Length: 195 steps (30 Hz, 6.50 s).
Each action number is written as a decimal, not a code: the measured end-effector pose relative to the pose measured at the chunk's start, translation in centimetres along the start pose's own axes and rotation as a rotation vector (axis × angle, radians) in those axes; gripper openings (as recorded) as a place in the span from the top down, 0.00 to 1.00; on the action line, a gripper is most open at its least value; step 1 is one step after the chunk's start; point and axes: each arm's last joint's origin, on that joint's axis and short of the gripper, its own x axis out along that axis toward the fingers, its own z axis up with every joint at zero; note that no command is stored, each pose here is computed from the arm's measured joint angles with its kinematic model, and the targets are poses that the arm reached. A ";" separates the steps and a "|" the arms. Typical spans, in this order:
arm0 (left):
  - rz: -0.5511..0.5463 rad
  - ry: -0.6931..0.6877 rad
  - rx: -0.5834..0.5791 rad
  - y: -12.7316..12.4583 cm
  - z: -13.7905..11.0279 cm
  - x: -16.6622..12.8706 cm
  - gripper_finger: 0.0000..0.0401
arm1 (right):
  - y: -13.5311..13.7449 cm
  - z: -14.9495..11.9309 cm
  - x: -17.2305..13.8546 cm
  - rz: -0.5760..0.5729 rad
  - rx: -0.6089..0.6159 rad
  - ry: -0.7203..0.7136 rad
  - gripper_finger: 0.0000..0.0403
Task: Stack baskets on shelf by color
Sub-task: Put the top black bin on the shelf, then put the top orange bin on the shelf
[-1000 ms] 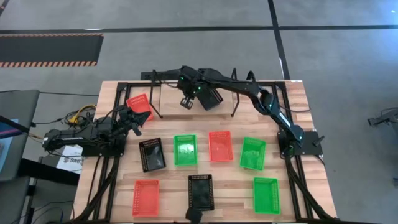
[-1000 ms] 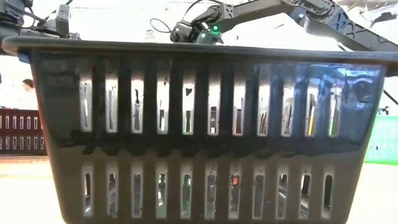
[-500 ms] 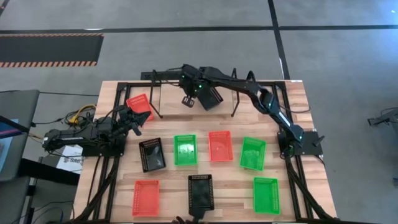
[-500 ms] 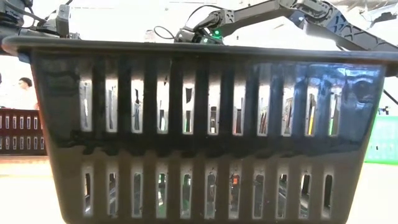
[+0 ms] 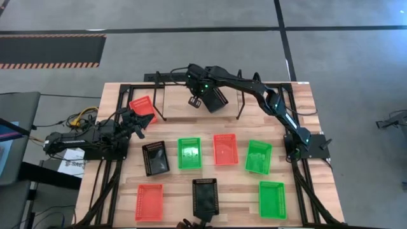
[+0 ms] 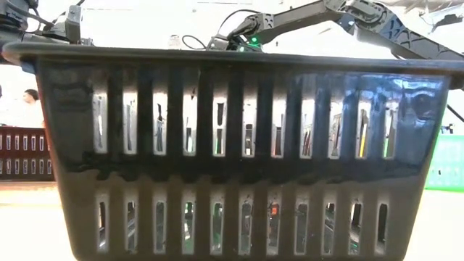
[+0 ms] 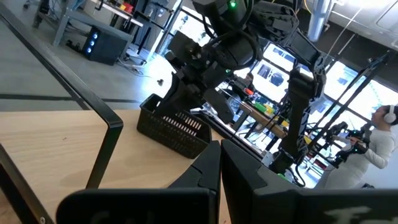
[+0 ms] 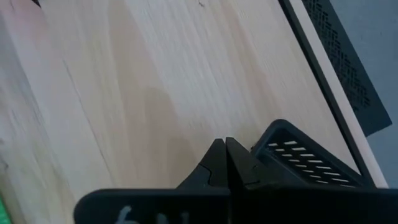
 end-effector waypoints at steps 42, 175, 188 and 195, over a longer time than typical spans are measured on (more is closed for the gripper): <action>0.000 0.001 -0.016 0.0 0.0 0.0 1.00 | 3.5 -1.0 3.3 0.046 -0.060 0.088 1.00; 1.193 0.467 -0.427 -3.1 7.8 -1.1 0.68 | 3.7 -14.0 -44.5 -0.195 -0.136 -0.833 0.99; 1.145 0.398 -0.362 -2.4 7.9 3.0 0.68 | 3.7 -14.0 -44.5 -0.182 -0.110 -0.836 0.99; 1.293 0.441 -0.327 -0.8 7.2 4.6 0.68 | 3.7 -14.0 -44.5 -0.172 -0.094 -0.831 0.99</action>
